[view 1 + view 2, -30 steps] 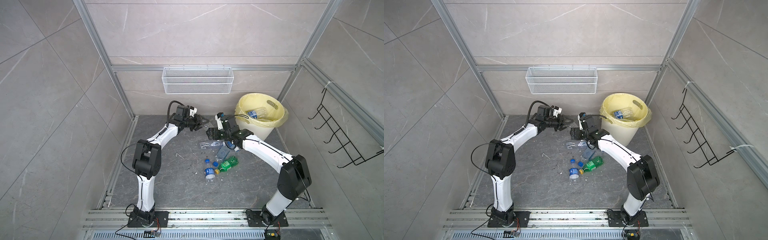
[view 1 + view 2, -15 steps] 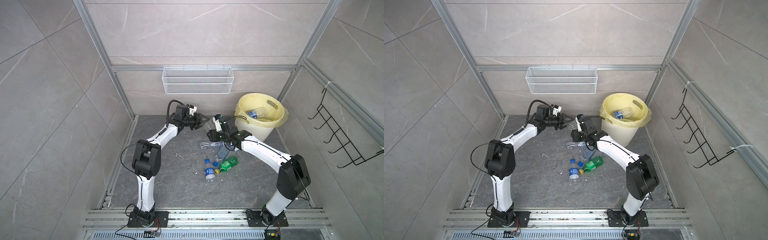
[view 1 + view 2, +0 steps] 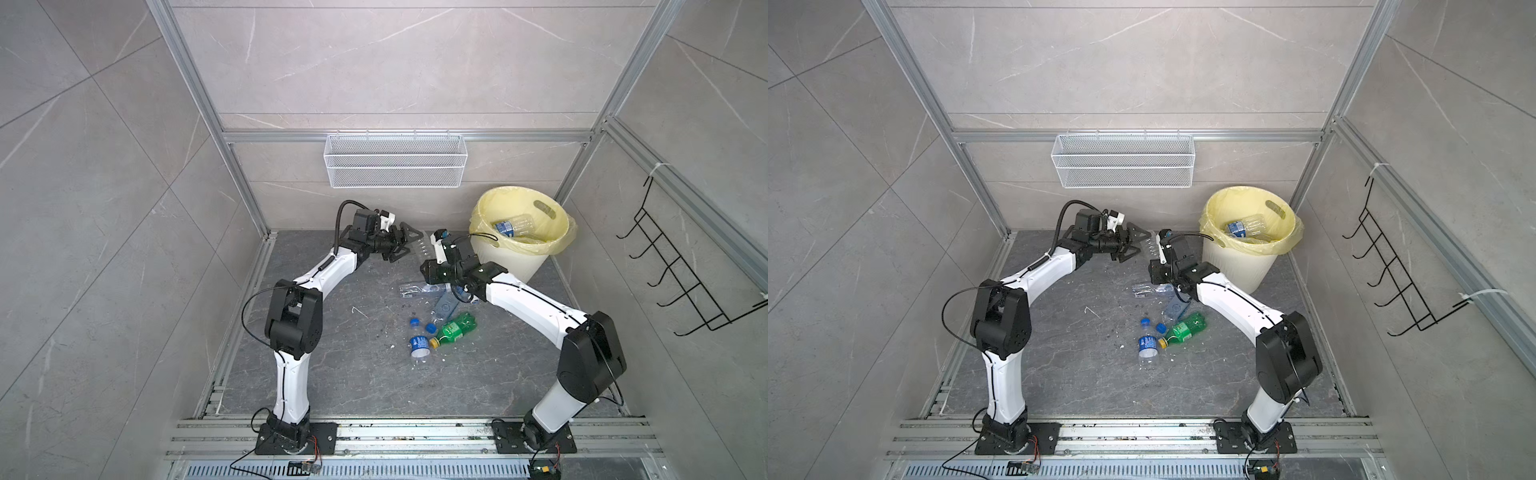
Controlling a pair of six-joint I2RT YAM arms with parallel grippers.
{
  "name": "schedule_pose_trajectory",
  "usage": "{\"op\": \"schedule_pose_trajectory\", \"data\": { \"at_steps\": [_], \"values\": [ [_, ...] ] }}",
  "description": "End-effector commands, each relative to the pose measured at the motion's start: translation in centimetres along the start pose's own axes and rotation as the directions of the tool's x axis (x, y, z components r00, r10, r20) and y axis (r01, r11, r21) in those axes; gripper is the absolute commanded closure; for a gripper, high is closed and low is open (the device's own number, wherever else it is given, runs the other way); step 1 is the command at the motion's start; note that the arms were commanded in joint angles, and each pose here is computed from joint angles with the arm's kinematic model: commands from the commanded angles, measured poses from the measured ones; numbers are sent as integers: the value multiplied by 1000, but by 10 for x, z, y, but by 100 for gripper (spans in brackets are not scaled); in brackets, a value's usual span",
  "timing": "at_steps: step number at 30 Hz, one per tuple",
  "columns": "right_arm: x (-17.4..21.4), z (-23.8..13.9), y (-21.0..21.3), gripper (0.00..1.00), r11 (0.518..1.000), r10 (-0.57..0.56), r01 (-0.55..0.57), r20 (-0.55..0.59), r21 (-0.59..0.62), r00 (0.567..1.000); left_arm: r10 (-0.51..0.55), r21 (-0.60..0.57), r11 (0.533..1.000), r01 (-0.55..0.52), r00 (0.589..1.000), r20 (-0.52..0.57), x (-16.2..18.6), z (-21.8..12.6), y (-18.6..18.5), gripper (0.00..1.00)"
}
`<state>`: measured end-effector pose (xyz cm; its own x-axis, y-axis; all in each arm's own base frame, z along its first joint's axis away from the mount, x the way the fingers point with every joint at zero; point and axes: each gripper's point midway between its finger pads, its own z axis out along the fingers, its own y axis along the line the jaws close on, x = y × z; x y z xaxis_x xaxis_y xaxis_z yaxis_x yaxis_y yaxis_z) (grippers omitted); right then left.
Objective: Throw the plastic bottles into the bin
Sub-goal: 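Carry the clear bottle over the bin with the right gripper and release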
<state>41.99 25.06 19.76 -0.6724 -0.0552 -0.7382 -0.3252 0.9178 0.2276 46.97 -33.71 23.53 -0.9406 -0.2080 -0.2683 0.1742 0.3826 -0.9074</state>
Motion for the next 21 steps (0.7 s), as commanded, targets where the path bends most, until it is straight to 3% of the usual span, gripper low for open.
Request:
{"op": "schedule_pose_trajectory", "data": {
  "at_steps": [1, 8, 13, 17, 21],
  "values": [
    [-14, -18, -5, 56, 999, 21, -22, 48, 24, 999, 114, 28, 993, -116, 991, 64, -13, -28, -50, 5],
    [-35, -44, -16, 57, 997, 35, -41, 93, 59, 995, 176, -34, 984, -173, 975, 134, -18, -50, -58, 0],
    [-58, -76, -34, 58, 992, 56, -72, 152, 102, 987, 310, -59, 951, -305, 937, 159, -11, -64, -82, 0],
    [-81, -109, -50, 58, 987, 57, -87, 220, 132, 974, 453, -87, 891, -445, 879, 147, 6, -65, -106, 0],
    [-111, -156, -69, 58, 975, 50, -113, 305, 193, 951, 630, -119, 776, -619, 771, 96, 37, -53, -137, 0]
  ]
}}
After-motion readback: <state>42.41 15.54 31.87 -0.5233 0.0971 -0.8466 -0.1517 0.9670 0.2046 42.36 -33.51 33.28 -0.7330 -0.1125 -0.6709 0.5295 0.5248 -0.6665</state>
